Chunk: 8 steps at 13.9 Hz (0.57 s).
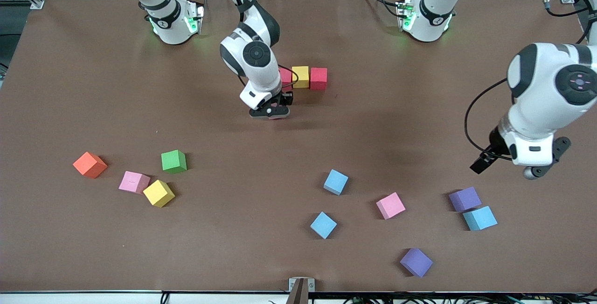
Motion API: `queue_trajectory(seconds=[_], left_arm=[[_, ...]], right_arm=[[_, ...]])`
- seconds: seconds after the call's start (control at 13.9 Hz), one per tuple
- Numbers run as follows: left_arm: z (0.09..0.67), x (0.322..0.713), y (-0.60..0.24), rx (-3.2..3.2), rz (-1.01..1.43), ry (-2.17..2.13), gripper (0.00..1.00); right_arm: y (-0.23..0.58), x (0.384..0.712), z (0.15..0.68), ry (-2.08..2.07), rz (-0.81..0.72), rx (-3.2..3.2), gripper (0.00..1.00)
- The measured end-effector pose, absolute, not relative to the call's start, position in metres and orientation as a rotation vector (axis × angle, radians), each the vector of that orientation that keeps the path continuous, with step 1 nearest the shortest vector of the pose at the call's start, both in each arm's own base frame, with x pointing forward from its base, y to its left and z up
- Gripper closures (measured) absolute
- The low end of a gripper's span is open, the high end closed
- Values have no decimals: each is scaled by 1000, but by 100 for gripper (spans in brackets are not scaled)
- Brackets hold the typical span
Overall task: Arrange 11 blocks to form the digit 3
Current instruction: 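Grasp the purple cube with the left gripper while the right gripper holds pink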
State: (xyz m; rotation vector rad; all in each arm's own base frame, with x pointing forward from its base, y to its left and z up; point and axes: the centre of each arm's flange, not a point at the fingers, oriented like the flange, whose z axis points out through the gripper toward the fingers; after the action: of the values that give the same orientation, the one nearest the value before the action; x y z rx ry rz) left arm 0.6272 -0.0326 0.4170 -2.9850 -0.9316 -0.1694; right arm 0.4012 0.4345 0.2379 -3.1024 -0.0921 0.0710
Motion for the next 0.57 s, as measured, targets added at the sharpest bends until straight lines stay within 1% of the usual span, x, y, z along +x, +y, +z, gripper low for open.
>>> queue_trajectory(seconds=[0.22, 0.43, 0.57], left_arm=[[410, 629, -14, -3075, -139, -726, 0], [404, 638, -18, -3117, -169, -686, 0], [382, 644, -15, -3130, -139, -663, 0]], right_arm=[[436, 393, 233, -110, 83, -3109, 65], [441, 382, 226, -137, 92, -3113, 65], [445, 378, 223, -134, 93, -3101, 65]])
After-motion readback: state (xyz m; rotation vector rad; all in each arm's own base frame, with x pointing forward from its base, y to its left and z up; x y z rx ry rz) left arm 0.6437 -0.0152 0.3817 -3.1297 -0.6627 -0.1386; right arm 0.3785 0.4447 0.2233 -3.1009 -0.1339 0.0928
